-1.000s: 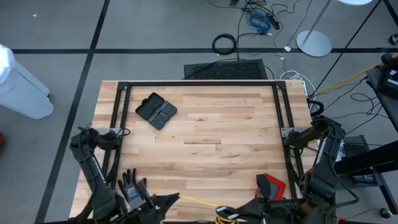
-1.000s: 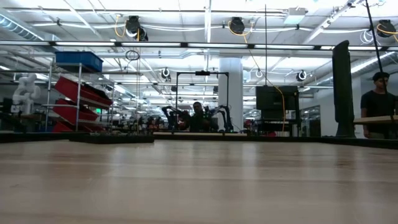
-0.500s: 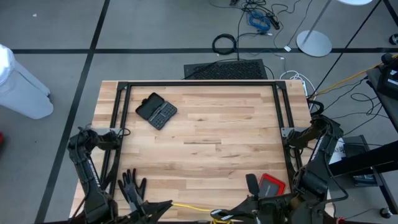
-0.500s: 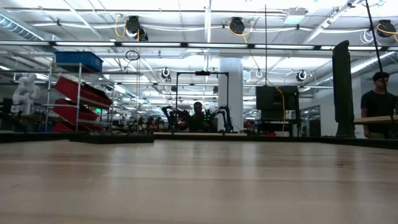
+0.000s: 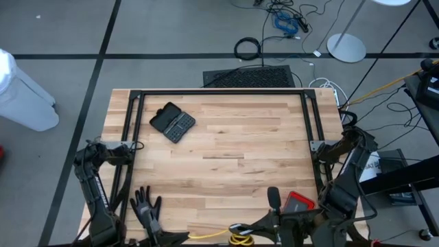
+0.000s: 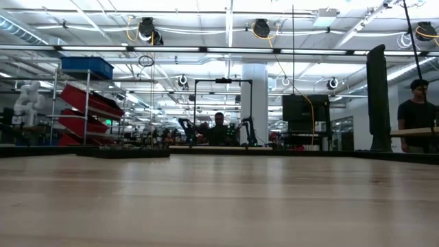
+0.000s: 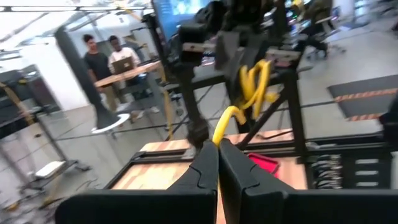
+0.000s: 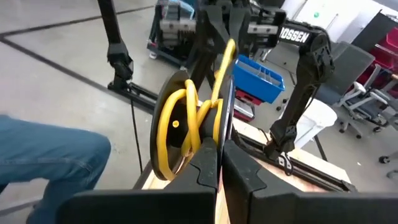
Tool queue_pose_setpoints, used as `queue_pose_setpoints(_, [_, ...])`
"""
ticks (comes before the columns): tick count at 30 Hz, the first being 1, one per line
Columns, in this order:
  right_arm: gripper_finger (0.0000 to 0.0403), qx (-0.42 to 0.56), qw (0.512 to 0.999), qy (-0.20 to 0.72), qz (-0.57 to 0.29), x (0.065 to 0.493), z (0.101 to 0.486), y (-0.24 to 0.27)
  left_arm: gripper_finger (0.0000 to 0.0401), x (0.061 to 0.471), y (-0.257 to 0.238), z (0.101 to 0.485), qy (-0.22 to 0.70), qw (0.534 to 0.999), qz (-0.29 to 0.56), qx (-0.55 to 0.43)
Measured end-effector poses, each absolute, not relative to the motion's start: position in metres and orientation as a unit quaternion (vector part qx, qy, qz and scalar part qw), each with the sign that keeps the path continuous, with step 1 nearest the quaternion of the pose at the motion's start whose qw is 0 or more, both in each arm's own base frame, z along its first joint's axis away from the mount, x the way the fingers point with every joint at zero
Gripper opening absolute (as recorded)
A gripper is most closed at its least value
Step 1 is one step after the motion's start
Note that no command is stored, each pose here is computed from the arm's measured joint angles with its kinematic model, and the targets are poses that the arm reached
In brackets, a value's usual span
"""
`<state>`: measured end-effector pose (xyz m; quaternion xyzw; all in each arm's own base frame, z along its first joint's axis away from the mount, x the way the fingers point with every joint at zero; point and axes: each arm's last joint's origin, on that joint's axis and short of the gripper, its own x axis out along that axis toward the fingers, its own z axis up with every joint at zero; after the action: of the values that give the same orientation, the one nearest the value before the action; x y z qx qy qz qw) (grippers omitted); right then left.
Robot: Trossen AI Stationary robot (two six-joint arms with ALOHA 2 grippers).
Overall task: Coil cords
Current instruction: Coil the yellow wire onto the spool
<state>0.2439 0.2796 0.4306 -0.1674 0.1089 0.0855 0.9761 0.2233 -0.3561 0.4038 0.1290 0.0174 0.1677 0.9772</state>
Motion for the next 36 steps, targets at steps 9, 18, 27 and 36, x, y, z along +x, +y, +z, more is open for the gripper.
queue_pose_setpoints(9, [0.0000, -0.199, 0.963, 0.155, 0.100, 0.254, 0.421, 0.267, 0.0000, 0.240, -0.351, 0.409, -0.012, 0.990, 0.092, 0.105])
queue_pose_setpoints(18, [0.0000, -0.225, 0.956, 0.159, 0.105, 0.259, 0.419, 0.264, 0.0000, 0.260, -0.338, 0.417, -0.042, 0.992, 0.075, 0.089])
queue_pose_setpoints(27, [0.0000, -0.283, 0.946, 0.159, 0.025, 0.268, 0.410, 0.265, 0.0000, 0.293, -0.319, 0.415, -0.060, 0.993, 0.067, 0.071])
queue_pose_setpoints(36, [0.0000, -0.306, 0.939, 0.154, -0.033, 0.270, 0.411, 0.262, 0.0000, 0.322, -0.321, 0.391, -0.068, 0.994, 0.060, 0.063])
